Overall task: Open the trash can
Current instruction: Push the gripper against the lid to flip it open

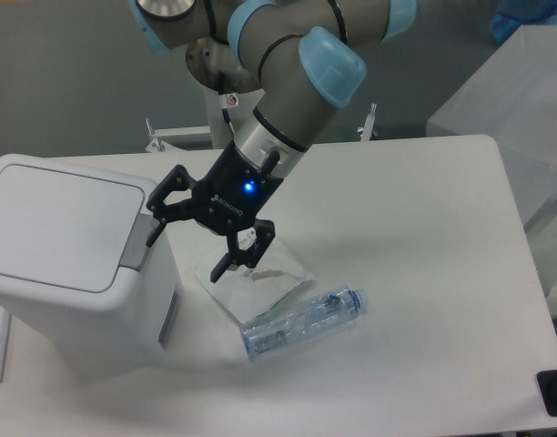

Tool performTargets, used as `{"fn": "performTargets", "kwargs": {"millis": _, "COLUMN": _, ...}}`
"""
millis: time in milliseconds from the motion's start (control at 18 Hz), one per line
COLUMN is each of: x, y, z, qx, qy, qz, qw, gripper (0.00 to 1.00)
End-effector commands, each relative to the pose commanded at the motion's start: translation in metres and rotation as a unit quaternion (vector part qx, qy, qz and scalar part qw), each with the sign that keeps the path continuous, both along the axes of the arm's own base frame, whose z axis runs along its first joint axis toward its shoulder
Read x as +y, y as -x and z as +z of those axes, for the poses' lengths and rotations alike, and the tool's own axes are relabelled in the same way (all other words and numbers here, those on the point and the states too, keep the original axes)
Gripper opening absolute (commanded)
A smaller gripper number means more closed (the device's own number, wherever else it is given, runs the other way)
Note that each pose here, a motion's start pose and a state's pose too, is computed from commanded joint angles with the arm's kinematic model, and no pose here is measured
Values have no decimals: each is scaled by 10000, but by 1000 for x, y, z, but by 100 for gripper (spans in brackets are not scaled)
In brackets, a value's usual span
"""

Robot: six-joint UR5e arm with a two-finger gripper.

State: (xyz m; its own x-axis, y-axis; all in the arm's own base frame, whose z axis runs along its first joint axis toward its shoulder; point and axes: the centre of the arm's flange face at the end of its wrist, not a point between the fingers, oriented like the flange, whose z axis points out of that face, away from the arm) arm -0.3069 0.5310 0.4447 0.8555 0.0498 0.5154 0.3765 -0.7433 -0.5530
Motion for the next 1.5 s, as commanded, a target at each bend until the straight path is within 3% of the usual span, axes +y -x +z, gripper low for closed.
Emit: {"fn": "performTargets", "kwargs": {"millis": 1500, "x": 5, "y": -2, "z": -12, "qx": -37, "qy": 43, "qz": -49, "qw": 10000, "gripper": 100}}
